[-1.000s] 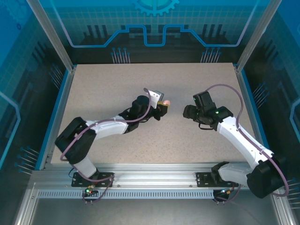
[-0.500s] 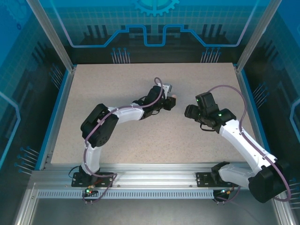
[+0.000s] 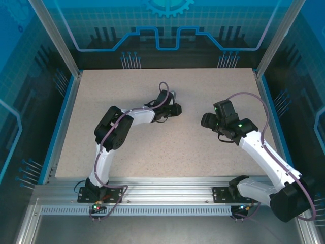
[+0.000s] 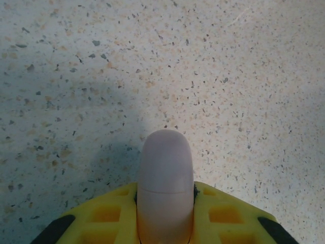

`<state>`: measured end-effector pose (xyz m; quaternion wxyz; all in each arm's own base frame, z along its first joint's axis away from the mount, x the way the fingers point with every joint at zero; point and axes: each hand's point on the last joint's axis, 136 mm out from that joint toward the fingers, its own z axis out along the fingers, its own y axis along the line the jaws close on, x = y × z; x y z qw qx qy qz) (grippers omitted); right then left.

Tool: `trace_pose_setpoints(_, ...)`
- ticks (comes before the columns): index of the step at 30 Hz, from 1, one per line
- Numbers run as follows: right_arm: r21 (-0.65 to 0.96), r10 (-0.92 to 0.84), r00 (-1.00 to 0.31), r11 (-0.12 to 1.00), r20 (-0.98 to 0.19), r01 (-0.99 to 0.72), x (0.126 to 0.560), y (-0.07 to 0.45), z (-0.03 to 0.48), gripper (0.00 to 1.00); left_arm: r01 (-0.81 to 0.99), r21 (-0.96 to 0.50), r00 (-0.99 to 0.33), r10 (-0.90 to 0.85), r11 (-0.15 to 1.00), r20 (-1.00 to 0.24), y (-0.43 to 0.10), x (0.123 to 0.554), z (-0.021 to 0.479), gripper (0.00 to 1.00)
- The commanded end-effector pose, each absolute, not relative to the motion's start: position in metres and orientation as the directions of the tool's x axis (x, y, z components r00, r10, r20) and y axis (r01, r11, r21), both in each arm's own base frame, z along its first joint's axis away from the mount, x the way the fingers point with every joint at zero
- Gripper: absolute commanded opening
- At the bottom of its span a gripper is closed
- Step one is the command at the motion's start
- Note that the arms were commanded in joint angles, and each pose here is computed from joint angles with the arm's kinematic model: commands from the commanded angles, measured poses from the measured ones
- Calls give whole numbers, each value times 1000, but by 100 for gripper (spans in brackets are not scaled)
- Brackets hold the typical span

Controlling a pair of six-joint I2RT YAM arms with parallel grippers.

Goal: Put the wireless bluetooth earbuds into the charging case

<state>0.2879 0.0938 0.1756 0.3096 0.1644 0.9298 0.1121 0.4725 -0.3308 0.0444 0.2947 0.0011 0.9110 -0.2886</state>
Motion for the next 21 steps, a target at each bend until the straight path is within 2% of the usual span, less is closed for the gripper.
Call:
trace_pose_setpoints(1,319,391,-730,915,-560,246,292,89,187,69,162,-525,-849,-153,835,-505,-331,473,42,9)
trace_pose_setpoints(9,331,393,-728,913,-562,237,295,92,193,69,150,-503,-859,-140,851,-493,-326,475,38,26)
trace_pose_setpoints(21,340,388,-718,914,-577,221,300,94,208,69,145,-427,-840,-116,893,-529,-308,476,60,65)
